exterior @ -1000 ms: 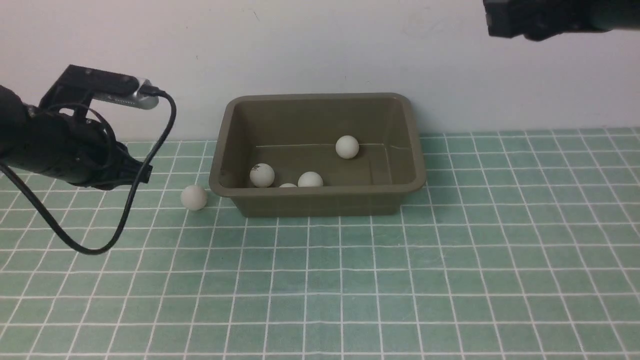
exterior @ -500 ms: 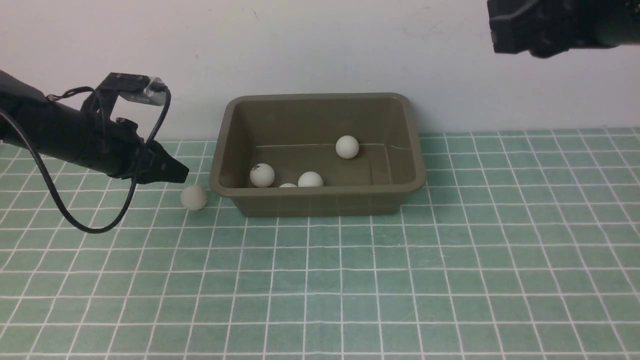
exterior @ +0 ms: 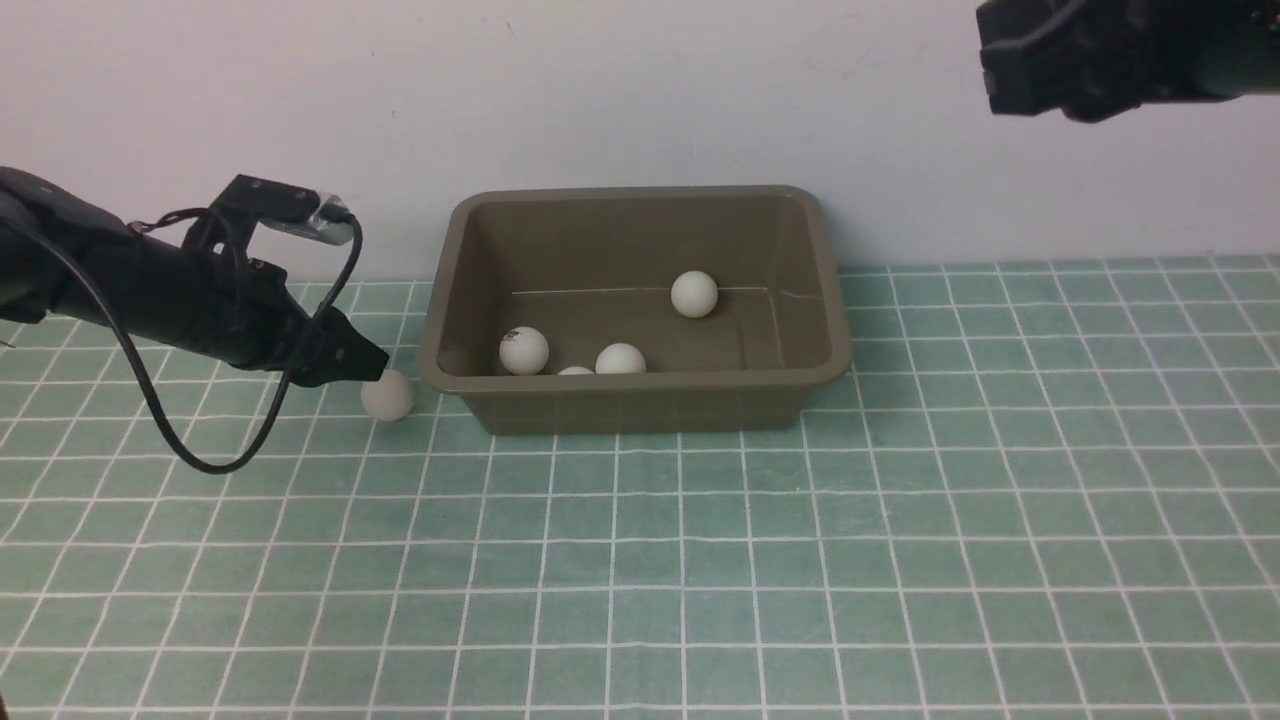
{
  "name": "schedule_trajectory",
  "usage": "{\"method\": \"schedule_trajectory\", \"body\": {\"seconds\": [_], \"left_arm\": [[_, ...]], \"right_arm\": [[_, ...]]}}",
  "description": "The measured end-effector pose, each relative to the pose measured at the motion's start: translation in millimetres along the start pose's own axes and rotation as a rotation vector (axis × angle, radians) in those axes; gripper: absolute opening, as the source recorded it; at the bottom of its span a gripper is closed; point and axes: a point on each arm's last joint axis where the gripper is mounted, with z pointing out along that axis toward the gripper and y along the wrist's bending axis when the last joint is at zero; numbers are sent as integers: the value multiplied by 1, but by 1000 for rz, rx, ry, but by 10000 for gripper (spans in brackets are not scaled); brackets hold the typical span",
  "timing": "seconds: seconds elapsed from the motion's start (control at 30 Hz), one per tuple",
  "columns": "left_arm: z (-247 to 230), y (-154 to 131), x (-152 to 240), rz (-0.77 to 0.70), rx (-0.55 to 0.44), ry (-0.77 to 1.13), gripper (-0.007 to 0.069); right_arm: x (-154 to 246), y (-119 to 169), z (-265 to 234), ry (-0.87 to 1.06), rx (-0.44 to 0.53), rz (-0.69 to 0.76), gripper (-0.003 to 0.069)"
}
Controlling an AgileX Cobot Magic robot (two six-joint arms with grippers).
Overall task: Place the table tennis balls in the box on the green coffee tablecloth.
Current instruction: 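Reach for and grasp a ping pong ball on the table beside the basket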
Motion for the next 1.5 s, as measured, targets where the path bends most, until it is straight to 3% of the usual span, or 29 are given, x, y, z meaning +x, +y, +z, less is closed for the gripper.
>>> {"method": "schedule_trajectory", "body": {"seconds": [0.47, 0.8, 0.93, 1.0, 1.2, 1.5], "left_arm": [[35, 0, 9, 55, 11, -2, 461], [46, 2, 9, 52, -44, -15, 456], [46, 5, 9, 56, -68, -20, 410], [46, 6, 8, 66, -80, -22, 340], [46, 6, 8, 116, -80, -20, 342], [-17, -20, -41, 119, -106, -227, 342]], "right_arm": [[0, 0, 0, 0, 0, 0, 261], [0, 0, 0, 0, 0, 0, 261], [0, 0, 0, 0, 0, 0, 261], [0, 0, 0, 0, 0, 0, 261], [0, 0, 0, 0, 0, -2, 261], [1, 0, 0, 8, 2, -2, 261]]}}
